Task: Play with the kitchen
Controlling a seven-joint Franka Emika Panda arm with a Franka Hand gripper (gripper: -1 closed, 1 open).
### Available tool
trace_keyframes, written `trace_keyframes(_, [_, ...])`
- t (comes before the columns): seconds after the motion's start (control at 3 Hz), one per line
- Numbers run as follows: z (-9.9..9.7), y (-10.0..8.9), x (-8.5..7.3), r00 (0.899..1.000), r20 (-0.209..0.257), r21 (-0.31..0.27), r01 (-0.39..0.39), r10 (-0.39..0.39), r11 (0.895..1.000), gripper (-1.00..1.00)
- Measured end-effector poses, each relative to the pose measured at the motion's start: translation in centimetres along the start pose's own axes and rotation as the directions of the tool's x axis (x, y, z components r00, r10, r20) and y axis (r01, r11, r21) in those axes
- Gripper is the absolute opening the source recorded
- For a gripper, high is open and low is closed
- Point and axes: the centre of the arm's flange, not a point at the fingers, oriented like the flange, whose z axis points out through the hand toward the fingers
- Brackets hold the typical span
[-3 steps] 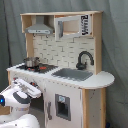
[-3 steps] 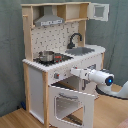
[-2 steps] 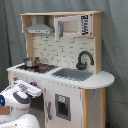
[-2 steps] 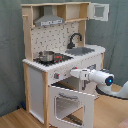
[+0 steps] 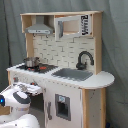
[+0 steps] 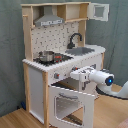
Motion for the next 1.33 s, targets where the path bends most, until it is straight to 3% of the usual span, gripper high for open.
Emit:
trace_keyframes(0.33, [0.0,0.0,0.0,0.998,0.002,0.010,0.067,-0.067,0.998,-1.00])
trace_keyframes(0.67, [0.0,0.0,0.0,0.998,0.002,0.012,0.067,-0.067,0.998,1.00])
trace_keyframes(1.0, [-1.5,2.4,-0.5,0.996,0.000,-0.011,-0.090,0.090,0.996,1.00])
trace_keyframes(1.33, [-3.7,4.7,-0.5,0.993,-0.007,-0.025,-0.116,0.116,0.993,1.00])
